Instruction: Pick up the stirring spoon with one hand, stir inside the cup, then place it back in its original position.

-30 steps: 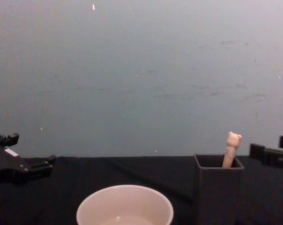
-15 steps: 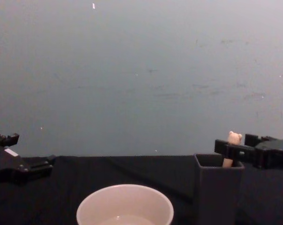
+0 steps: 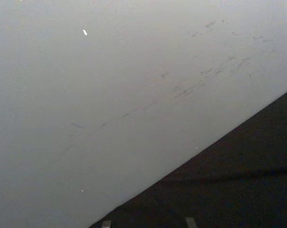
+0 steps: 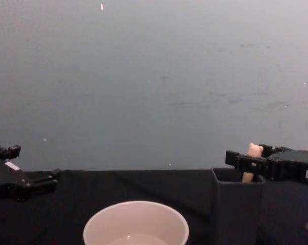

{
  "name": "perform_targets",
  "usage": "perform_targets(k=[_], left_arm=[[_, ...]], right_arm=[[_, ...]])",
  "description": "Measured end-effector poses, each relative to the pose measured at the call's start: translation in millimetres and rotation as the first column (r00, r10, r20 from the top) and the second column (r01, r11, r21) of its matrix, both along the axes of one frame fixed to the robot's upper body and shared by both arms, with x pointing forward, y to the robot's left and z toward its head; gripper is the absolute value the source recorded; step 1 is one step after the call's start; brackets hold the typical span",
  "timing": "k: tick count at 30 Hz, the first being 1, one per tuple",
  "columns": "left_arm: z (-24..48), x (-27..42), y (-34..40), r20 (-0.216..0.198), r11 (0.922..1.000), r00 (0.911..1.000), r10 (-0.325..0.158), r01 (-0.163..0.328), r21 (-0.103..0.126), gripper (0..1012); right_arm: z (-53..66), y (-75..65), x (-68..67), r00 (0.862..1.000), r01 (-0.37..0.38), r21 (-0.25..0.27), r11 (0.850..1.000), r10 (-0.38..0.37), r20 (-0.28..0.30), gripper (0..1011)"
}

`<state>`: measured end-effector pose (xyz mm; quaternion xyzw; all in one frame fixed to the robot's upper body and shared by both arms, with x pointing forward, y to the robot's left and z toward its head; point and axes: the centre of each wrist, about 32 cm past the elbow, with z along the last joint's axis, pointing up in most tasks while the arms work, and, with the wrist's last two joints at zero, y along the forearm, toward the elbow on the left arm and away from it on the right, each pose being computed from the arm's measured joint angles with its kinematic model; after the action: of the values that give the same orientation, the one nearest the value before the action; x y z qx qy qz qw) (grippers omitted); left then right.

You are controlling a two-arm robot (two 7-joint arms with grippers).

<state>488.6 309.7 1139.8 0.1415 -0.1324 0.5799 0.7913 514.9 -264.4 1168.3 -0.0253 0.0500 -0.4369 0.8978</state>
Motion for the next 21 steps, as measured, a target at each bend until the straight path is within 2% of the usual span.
perform_targets(k=[8,21], left_arm=[[0.0,0.0,0.0,0.000,1.0000,1.0000,0.000,0.000,0.000,1001],[0.0,0.0,0.0,0.000,1.0000,1.0000,0.000,0.000,0.000,1001]], right_arm=[[0.1,-0.6,-0.5,1.000,0.000,0.001,1.000,0.000,0.001,999],[0.3,-0.9,-0.9,1.000,0.000,0.003,1.000,0.000,0.001,677]])
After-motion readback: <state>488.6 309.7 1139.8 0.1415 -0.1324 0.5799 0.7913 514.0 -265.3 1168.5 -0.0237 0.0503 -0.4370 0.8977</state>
